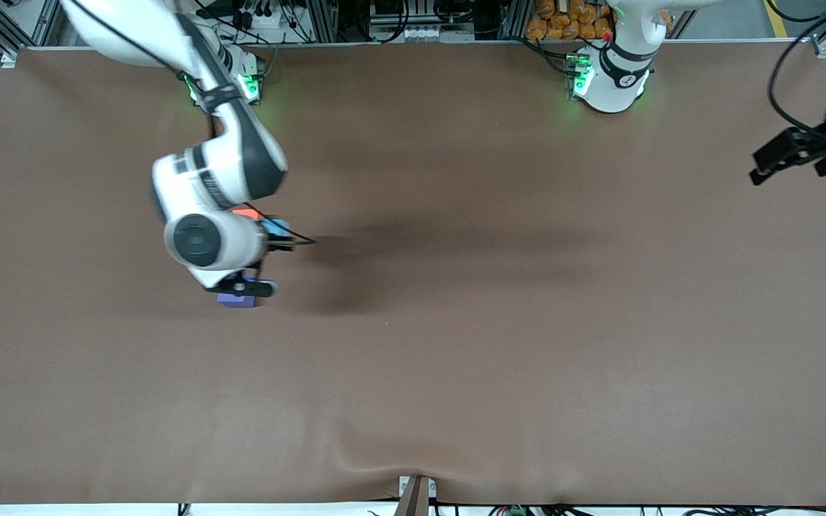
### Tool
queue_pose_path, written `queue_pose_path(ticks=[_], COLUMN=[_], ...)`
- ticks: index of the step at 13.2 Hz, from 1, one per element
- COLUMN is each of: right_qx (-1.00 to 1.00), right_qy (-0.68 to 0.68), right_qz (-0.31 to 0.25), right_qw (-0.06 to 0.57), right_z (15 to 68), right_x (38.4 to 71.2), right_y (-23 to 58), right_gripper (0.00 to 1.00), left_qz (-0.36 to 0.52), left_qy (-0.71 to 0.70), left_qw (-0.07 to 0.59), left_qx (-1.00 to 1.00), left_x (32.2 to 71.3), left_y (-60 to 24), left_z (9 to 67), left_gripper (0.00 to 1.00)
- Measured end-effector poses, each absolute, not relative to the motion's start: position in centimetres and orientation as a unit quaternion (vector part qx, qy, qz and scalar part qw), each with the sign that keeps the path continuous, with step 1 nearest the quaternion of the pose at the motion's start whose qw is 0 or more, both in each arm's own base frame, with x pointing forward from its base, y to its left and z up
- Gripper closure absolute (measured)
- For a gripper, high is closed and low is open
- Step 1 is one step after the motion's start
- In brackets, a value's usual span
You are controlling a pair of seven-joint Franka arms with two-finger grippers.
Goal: Place blue block between orange and purple blocks
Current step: 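Carry the blue block with the right gripper toward the orange and purple blocks, then lower the blue block between the orange and purple blocks with the right gripper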
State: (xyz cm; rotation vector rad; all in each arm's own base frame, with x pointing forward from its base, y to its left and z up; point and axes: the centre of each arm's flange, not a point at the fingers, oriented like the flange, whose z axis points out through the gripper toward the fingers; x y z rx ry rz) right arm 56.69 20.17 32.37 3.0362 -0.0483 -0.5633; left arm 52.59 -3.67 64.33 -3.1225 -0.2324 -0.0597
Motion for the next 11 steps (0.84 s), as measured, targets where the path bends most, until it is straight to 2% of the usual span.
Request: queue_pose_path(ticks=[4, 11], right_qx=[0.987, 0.993], right_qy=[0.042, 0.025], right_qz=[-0.152, -0.114], right_qw=[0.043, 0.028], right_z=[29.3, 26.4], right_x=[54.3, 53.6], right_y=[17.1, 12.9], right_gripper=[0.47, 0.47], left_qz=[-0.023, -0.023], left_qy=[-0.080, -0.058], left_qw=[0.005, 0.006], left_qx=[-0.996, -0.998], left_x=[52.2, 52.0], left_y=[-3.9, -5.3], left_z=[64.8, 64.8], left_gripper=[0.00, 0.00])
